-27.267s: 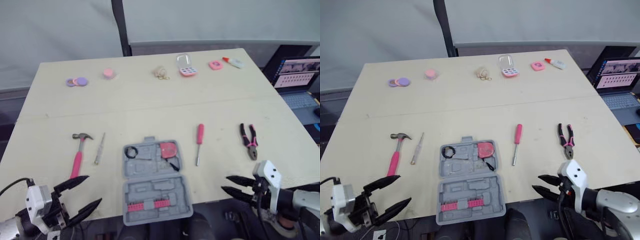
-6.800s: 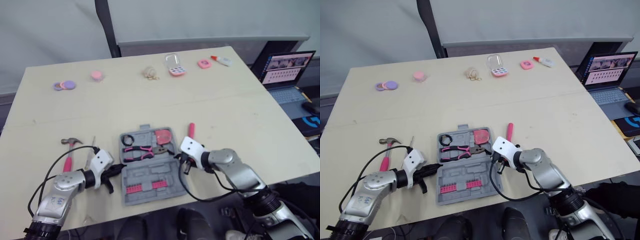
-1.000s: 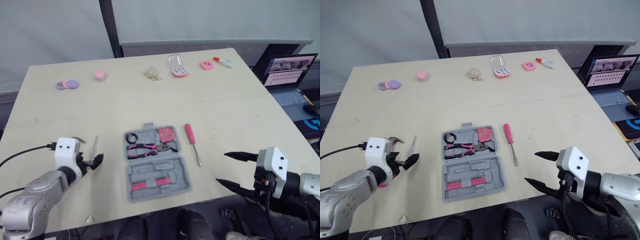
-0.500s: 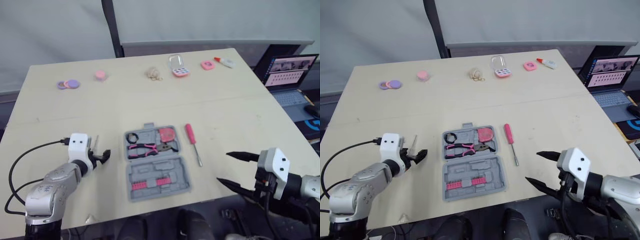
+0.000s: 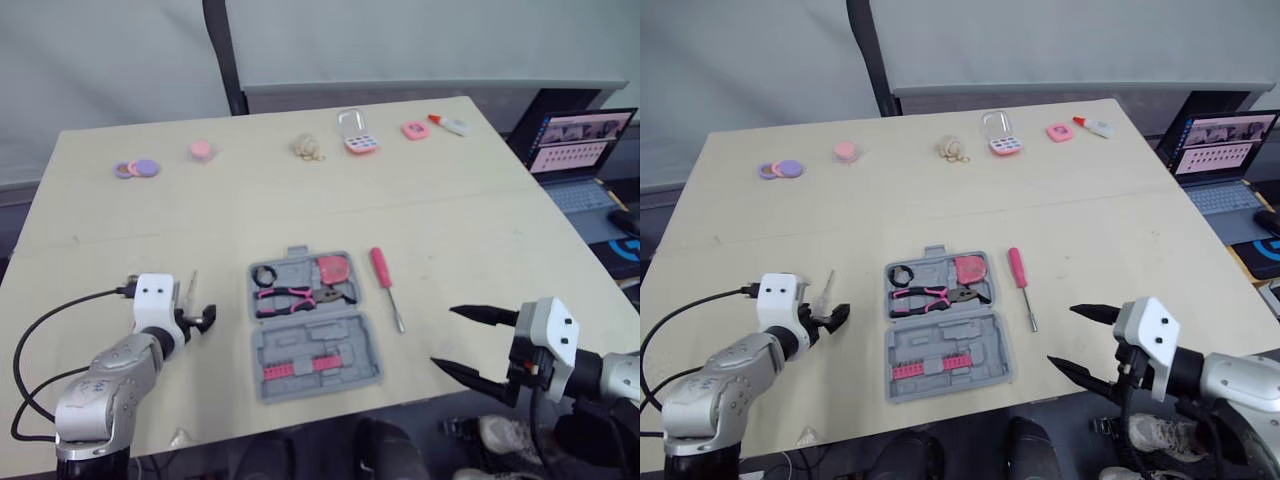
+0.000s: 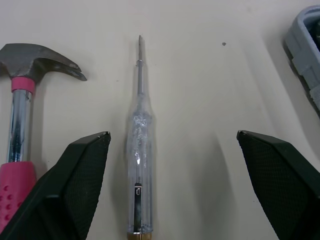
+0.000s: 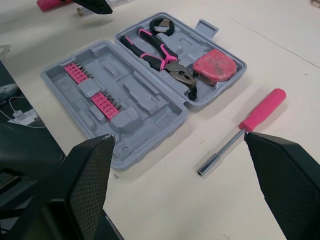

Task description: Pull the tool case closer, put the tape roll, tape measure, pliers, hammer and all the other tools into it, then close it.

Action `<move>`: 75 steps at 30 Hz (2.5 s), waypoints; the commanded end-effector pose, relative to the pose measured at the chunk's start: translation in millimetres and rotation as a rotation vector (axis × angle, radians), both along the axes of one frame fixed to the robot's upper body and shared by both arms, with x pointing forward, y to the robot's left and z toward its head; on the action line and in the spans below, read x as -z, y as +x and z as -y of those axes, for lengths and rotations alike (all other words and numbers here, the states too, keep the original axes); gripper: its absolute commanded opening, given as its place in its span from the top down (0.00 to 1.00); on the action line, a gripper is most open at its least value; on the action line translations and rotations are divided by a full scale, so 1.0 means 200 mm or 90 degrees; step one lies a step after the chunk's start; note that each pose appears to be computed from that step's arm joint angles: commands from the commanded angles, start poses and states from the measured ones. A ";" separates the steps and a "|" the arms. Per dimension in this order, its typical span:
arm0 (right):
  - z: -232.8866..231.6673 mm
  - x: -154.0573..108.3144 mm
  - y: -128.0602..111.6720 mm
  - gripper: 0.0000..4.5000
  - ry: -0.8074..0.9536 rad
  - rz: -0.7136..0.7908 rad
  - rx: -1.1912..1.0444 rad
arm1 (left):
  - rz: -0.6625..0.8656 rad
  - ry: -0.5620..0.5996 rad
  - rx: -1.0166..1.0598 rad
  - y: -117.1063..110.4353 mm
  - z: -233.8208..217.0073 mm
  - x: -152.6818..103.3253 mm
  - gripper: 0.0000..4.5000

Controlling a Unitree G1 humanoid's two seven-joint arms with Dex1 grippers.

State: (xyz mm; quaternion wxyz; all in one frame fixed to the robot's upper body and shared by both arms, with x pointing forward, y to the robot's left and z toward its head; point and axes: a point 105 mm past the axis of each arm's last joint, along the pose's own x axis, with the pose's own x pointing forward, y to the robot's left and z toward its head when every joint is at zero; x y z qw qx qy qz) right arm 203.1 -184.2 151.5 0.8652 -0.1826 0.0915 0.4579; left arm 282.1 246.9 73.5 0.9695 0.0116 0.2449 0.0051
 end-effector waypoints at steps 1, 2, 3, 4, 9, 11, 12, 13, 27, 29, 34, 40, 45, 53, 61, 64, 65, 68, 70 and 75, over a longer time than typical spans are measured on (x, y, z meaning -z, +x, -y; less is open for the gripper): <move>-0.05 -0.05 -0.02 0.02 0.013 0.029 -0.027 | 0.011 0.007 -0.011 0.01 -0.03 0.00 0.03; -0.05 -0.05 -0.02 0.02 0.015 0.030 -0.028 | 0.009 0.007 -0.011 0.01 -0.04 0.00 0.03; -0.06 -0.05 -0.03 0.02 0.016 0.031 -0.029 | 0.008 0.008 -0.011 0.01 -0.04 0.01 0.03; -0.06 -0.06 -0.03 0.02 0.019 0.031 -0.031 | 0.007 0.007 -0.013 0.02 -0.04 0.02 0.03; -0.07 -0.06 -0.03 0.02 0.027 0.036 -0.036 | 0.002 0.005 -0.019 0.03 -0.06 0.06 0.03; -0.07 -0.07 -0.03 0.02 0.027 0.039 -0.036 | 0.001 0.005 -0.014 0.04 -0.05 0.08 0.03; -0.07 -0.07 -0.03 0.02 0.027 0.039 -0.036 | 0.001 0.004 -0.012 0.05 -0.05 0.08 0.03; -0.07 -0.07 -0.03 0.02 0.027 0.040 -0.036 | 0.002 0.005 -0.010 0.06 -0.05 0.08 0.03; -0.07 -0.06 -0.03 0.02 0.034 0.035 -0.035 | -0.006 0.004 0.012 0.06 -0.01 0.13 0.03; -0.06 -0.05 -0.03 0.00 0.032 0.035 -0.033 | -0.003 0.003 0.016 0.06 0.00 0.12 0.14; -0.06 -0.04 -0.03 0.00 0.029 0.033 -0.031 | -0.001 0.004 0.020 0.08 0.01 0.12 0.63; -0.06 -0.03 -0.03 0.00 0.025 0.031 -0.030 | -0.006 0.016 0.013 0.07 -0.02 0.13 0.99; -0.05 -0.04 -0.02 0.00 0.022 0.033 -0.035 | 0.011 0.031 0.013 0.06 -0.05 0.08 0.99; -0.04 -0.05 0.00 0.00 0.007 0.033 -0.043 | 0.004 0.058 0.222 0.05 -0.02 -0.13 0.99; -0.07 -0.05 0.01 0.00 0.000 0.025 -0.052 | -0.043 0.116 0.561 -0.02 0.22 -0.25 0.99; -0.08 -0.04 0.00 0.00 -0.004 0.018 -0.059 | -0.059 0.169 0.629 -0.03 0.26 -0.25 0.99; -0.08 -0.04 0.01 0.00 -0.004 0.019 -0.058 | -0.069 0.181 0.654 -0.04 0.29 -0.25 0.99; -0.08 -0.04 0.02 0.00 -0.003 0.024 -0.053 | -0.082 0.221 0.725 -0.05 0.36 -0.26 0.99; -0.08 -0.03 0.02 0.00 -0.009 0.020 -0.053 | -0.082 0.213 0.748 -0.04 0.41 -0.27 0.99; -0.05 0.01 0.00 0.00 -0.029 0.007 -0.055 | -0.095 0.225 0.804 -0.02 0.52 -0.29 0.99</move>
